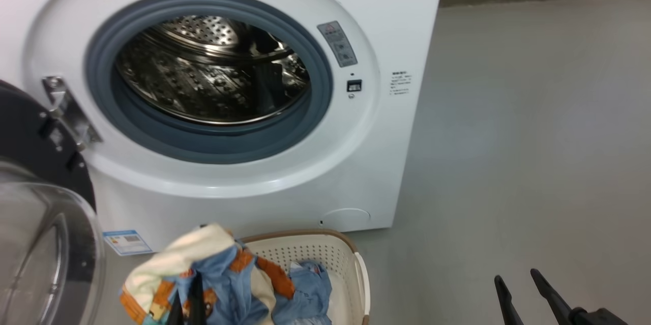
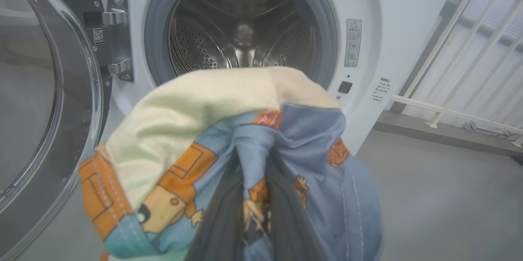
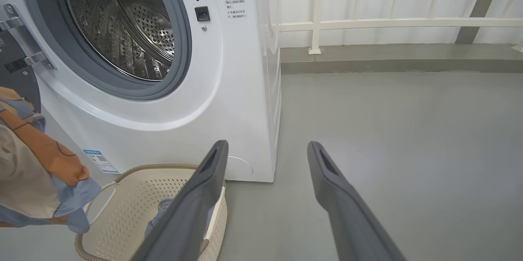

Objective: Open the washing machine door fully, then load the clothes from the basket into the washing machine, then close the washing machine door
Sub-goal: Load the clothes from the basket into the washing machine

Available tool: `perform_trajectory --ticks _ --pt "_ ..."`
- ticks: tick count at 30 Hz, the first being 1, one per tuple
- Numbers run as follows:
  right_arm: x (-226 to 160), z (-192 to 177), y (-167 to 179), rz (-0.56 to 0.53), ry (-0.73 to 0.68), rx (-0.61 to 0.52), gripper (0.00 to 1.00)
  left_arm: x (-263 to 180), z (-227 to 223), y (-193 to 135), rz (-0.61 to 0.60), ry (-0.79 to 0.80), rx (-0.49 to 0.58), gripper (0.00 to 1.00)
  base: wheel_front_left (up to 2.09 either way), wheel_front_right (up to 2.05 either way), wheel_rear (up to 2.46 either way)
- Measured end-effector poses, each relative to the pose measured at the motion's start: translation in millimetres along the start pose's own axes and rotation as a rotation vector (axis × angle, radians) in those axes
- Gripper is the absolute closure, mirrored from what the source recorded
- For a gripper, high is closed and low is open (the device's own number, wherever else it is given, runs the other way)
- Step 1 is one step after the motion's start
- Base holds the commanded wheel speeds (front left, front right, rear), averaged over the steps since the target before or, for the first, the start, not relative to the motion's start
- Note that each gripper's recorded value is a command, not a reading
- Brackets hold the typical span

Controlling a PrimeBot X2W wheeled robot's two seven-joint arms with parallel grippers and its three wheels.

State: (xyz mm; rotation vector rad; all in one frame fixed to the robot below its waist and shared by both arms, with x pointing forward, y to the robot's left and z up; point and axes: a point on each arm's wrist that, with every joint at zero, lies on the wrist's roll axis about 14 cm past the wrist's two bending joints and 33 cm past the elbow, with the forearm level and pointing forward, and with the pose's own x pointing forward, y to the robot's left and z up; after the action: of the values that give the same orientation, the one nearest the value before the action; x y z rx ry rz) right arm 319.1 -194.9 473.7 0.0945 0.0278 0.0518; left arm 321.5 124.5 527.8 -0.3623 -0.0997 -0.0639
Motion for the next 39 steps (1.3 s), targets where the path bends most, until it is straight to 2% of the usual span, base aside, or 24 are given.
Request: perform_trajectory --ticks 7,23,29,33,39 --pt "11 2 -10 -0.036 -0.004 0.020 0.00 48 -9 -5 -0.022 0.006 0.024 1.00 0.00 0.00 0.00" --pt "13 -16 -53 -0.203 0.057 0.076 0.00 215 -8 -3 -0.066 -0.086 0.164 1.00 0.00 0.00 0.00" --pt "8 -27 -67 -0.254 0.104 0.073 0.00 261 -46 -4 -0.071 -0.016 0.196 1.00 0.00 0.00 0.00" --pt "6 -38 -72 -0.274 0.145 0.068 0.00 288 -73 7 -0.044 0.039 0.215 1.00 0.00 0.00 0.00" --pt "-1 -52 -81 -0.304 0.206 0.056 0.00 312 -108 17 -0.030 0.107 0.240 1.00 0.00 0.00 0.00"
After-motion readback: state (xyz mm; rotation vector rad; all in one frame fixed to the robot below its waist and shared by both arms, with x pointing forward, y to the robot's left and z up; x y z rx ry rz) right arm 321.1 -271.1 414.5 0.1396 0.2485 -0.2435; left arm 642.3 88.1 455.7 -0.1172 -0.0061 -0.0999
